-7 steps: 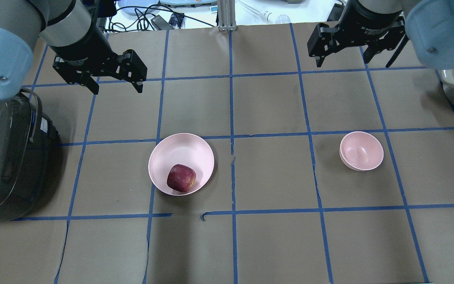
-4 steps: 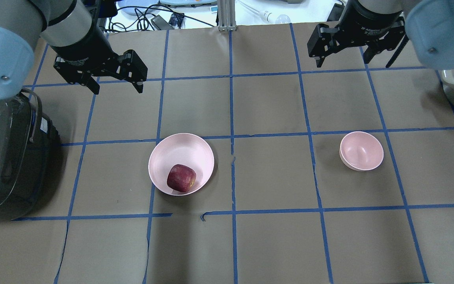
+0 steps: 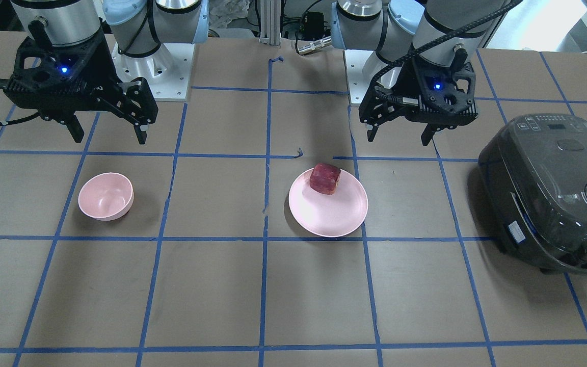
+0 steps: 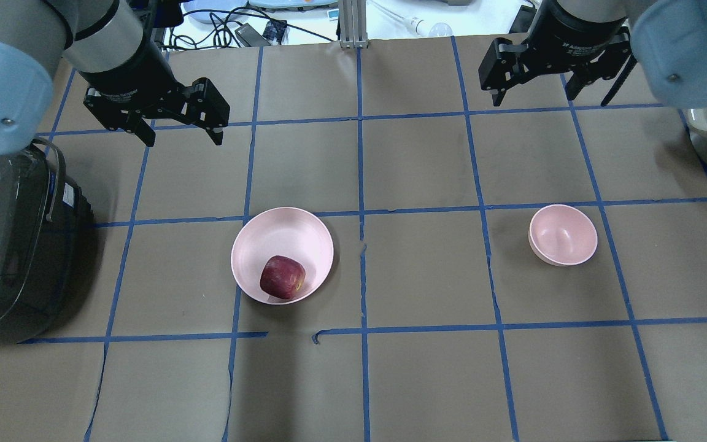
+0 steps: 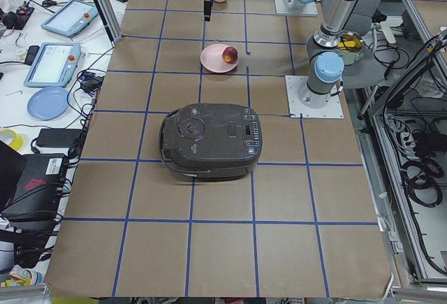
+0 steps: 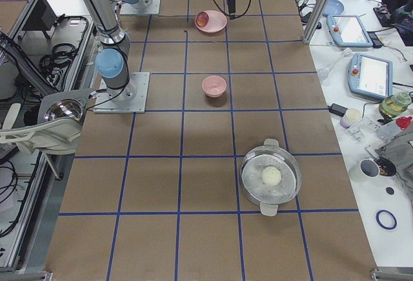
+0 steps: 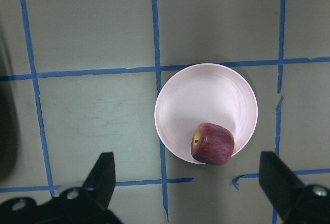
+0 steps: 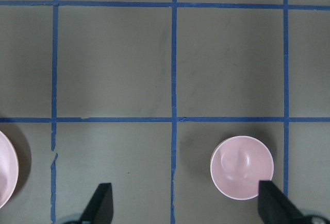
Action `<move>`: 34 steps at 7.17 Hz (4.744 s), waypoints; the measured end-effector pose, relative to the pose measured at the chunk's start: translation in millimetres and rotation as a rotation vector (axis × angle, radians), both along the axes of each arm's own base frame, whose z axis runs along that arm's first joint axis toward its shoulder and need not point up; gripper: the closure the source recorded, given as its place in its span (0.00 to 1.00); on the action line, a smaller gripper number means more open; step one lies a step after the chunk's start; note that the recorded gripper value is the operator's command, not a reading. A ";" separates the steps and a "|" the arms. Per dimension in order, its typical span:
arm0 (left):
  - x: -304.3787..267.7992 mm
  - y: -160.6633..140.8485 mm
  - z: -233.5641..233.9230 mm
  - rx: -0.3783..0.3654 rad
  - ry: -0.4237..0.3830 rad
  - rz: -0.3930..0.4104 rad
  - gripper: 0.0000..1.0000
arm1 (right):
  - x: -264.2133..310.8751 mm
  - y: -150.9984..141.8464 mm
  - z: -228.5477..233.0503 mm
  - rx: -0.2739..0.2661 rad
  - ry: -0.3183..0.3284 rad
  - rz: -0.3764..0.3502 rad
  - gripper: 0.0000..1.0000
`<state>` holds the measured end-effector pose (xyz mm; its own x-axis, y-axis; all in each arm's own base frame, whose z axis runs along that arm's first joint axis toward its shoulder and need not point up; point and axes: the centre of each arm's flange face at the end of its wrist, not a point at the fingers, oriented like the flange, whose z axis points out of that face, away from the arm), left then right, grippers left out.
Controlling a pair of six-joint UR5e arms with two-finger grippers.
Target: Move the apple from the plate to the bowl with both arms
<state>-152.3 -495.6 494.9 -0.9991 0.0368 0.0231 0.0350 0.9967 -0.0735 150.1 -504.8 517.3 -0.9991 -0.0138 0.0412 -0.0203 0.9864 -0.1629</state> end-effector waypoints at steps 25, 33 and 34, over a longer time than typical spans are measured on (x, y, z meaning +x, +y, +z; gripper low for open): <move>-89.0 85.1 -272.0 0.070 -0.076 -0.428 0.00 | -188.4 15.3 -311.5 0.221 -0.048 -0.015 1.00; -85.3 76.5 -297.8 0.075 -0.119 -0.445 1.00 | -152.7 -8.3 -287.2 0.146 -0.148 -0.054 1.00; -85.0 74.5 -289.7 0.055 -0.127 -0.439 1.00 | -119.3 -8.6 -286.8 0.154 -0.185 -0.097 1.00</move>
